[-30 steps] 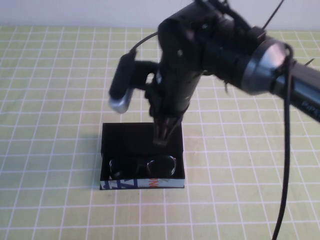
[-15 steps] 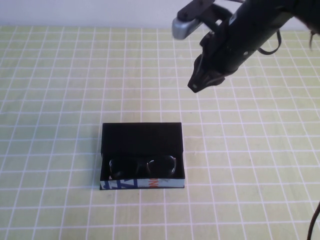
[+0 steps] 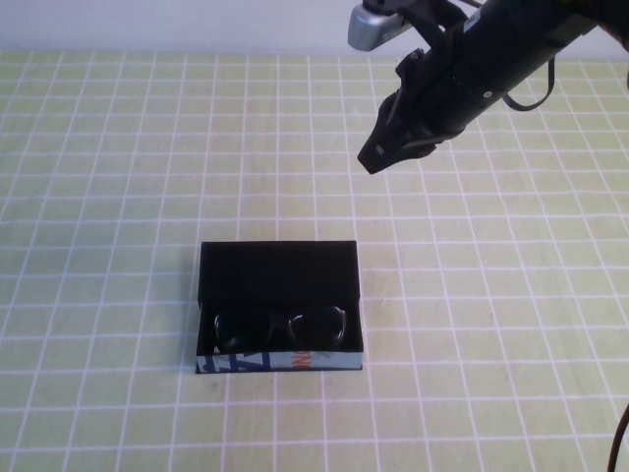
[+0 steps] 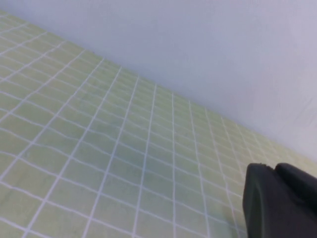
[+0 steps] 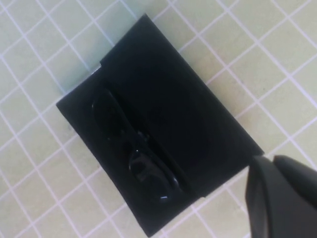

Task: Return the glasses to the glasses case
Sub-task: Close the glasses case

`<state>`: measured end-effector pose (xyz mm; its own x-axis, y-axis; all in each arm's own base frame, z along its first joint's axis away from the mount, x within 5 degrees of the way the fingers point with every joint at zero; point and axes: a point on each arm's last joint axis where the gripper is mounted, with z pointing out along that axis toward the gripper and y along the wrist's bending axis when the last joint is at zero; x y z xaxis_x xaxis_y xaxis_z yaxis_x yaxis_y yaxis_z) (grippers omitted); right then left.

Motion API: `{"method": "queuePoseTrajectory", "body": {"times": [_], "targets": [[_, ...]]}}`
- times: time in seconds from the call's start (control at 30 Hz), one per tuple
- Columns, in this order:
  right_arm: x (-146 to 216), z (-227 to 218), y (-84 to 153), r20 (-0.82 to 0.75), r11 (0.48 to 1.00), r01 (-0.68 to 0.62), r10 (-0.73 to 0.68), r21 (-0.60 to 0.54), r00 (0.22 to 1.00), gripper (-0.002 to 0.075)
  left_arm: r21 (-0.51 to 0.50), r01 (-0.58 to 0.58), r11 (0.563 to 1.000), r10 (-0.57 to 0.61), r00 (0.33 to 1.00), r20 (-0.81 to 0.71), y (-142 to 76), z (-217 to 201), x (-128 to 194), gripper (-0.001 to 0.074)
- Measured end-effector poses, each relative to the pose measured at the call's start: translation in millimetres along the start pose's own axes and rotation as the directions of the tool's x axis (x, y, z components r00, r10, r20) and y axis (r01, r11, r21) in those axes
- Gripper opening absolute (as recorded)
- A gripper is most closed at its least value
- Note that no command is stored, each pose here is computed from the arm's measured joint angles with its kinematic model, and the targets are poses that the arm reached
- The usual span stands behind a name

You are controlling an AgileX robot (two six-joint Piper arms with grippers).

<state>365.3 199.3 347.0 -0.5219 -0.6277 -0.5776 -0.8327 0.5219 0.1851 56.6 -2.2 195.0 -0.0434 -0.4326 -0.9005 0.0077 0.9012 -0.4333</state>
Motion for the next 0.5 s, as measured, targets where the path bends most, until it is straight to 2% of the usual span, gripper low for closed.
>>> {"method": "queuePoseTrajectory", "body": {"times": [0.13,0.23,0.37,0.5], "targets": [[-0.8,1.4,0.8,0.009,1.000,-0.008,0.009,-0.017,1.000,-0.0011,0.009,0.104,0.995,-0.104,0.994,-0.018,-1.8,-0.5,-0.8,-0.0002],[-1.8,4.2,1.5,0.020,0.999,-0.021,0.022,-0.043,1.000,-0.0011,0.013,0.128,0.992,-0.125,0.985,-0.115,-12.3,0.4,-12.9,-0.0002],[-2.2,9.2,0.9,0.024,0.997,-0.036,0.038,-0.069,0.999,-0.0011,0.011,0.076,0.997,-0.068,0.942,-0.329,-31.3,10.6,-33.0,-0.0002],[-2.2,10.1,0.7,0.024,0.997,-0.038,0.040,-0.073,0.999,-0.0011,0.068,-0.006,0.998,0.043,0.819,-0.572,-50.3,29.9,-38.8,-0.0002]]}}
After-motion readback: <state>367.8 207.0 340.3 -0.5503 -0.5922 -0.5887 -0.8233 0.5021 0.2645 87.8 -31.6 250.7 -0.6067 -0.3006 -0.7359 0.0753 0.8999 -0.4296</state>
